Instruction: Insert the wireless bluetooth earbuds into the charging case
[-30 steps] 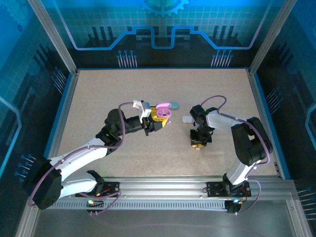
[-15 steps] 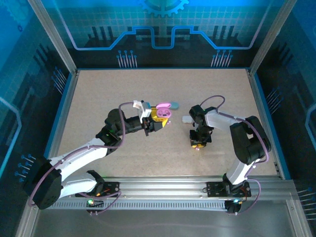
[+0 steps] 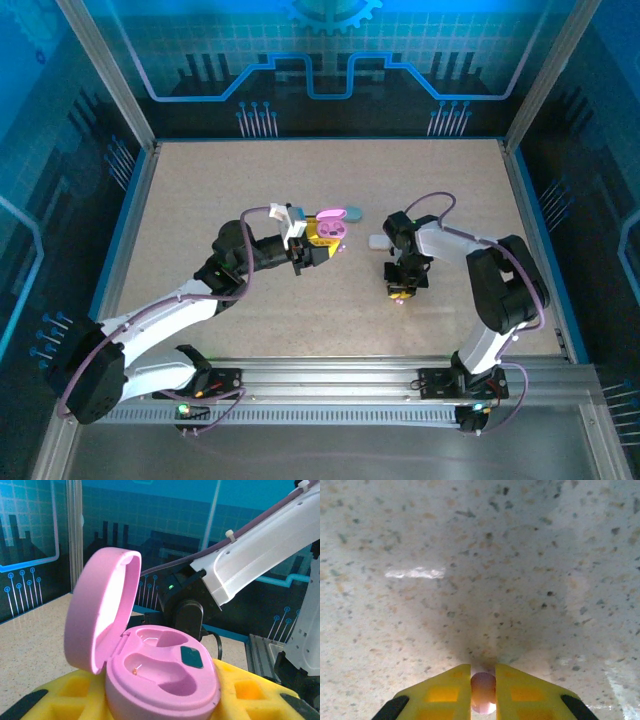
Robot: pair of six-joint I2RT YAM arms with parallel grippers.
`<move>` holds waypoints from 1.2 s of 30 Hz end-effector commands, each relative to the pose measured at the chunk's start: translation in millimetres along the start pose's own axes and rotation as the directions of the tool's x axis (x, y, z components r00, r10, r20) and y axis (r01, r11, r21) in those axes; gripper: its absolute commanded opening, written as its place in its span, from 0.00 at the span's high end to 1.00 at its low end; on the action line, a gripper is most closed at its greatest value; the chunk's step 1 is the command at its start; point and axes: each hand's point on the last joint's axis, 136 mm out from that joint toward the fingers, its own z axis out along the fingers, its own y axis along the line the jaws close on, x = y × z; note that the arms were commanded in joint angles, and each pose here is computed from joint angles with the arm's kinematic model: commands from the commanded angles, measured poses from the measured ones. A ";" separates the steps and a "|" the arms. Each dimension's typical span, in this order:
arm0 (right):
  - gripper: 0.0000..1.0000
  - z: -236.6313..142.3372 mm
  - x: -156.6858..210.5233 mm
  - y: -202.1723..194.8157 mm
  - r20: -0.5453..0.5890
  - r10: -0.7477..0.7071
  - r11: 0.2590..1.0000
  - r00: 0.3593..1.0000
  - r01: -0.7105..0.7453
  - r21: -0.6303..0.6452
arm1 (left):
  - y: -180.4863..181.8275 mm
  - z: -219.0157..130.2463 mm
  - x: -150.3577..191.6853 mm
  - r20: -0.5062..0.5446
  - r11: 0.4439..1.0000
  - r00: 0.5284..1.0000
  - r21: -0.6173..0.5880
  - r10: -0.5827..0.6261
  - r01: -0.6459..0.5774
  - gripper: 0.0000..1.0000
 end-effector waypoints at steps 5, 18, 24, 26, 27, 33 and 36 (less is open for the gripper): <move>0.83 -73.1 -5.2 70.5 0.139 -0.053 0.904 0.989 0.107 -0.414 | 9.0 -5.2 -13.7 0.033 0.996 0.999 -0.074 0.041 -0.039 0.67; 0.83 -224.1 5.1 140.6 0.250 -0.084 0.341 0.965 0.263 -0.903 | 42.6 -28.8 -7.8 0.050 0.973 0.998 -0.230 0.039 -0.027 0.68; 0.82 -260.1 7.7 149.4 0.268 -0.083 0.243 0.960 0.280 -0.929 | 42.4 -25.6 -1.3 0.043 0.976 0.998 -0.214 0.045 -0.035 0.68; 0.82 -268.5 8.3 151.1 0.271 -0.079 0.232 0.959 0.282 -0.931 | 42.0 -24.2 0.5 0.041 0.977 0.998 -0.208 0.055 -0.045 0.68; 0.82 -273.2 9.1 152.4 0.276 -0.081 0.223 0.958 0.287 -0.932 | 41.5 -23.1 1.7 0.039 0.977 0.997 -0.206 0.061 -0.052 0.68; 0.82 -293.5 10.4 161.4 0.293 -0.070 0.179 0.954 0.301 -0.937 | 37.2 -12.3 10.7 0.021 0.977 0.996 -0.195 0.092 -0.086 0.68; 0.82 -298.6 10.0 165.3 0.287 -0.063 0.166 0.956 0.293 -0.942 | 36.5 -7.5 11.6 0.027 0.975 0.995 -0.200 0.101 -0.093 0.68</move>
